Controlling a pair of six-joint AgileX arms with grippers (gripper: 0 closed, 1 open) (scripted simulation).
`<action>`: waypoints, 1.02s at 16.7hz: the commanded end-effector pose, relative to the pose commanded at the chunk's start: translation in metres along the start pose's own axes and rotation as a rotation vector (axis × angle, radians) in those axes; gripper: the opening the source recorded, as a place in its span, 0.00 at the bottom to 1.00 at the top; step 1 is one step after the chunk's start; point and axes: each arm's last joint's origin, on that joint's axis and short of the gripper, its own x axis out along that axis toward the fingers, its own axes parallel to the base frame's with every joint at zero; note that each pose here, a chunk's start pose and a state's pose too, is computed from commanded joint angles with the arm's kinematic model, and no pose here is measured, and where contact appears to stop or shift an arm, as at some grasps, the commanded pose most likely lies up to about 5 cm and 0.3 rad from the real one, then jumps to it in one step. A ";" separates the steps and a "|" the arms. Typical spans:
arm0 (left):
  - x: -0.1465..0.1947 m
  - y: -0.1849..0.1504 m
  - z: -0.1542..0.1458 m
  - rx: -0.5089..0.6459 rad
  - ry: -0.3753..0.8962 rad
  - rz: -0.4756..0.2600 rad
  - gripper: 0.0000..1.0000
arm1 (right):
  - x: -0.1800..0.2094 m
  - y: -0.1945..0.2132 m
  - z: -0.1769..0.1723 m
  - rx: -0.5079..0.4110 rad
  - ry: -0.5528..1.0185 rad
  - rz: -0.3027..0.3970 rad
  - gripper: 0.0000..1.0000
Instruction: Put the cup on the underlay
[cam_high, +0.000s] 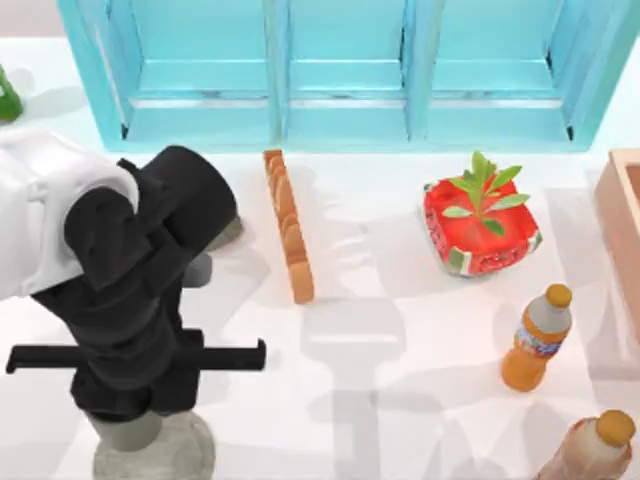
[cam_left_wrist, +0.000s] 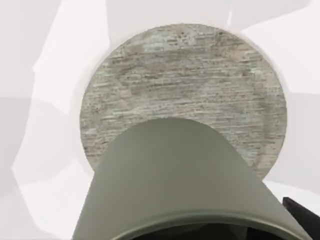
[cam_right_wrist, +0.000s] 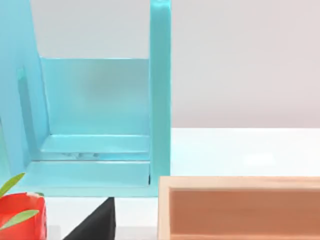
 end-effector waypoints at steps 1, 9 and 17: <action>-0.004 -0.002 -0.004 -0.013 -0.013 -0.021 0.00 | 0.000 0.000 0.000 0.000 0.000 0.000 1.00; -0.011 -0.005 -0.010 -0.027 -0.033 -0.054 0.00 | 0.000 0.000 0.000 0.000 0.000 0.000 1.00; 0.038 -0.001 -0.008 -0.024 -0.049 -0.068 0.00 | 0.000 0.000 0.000 0.000 0.000 0.000 1.00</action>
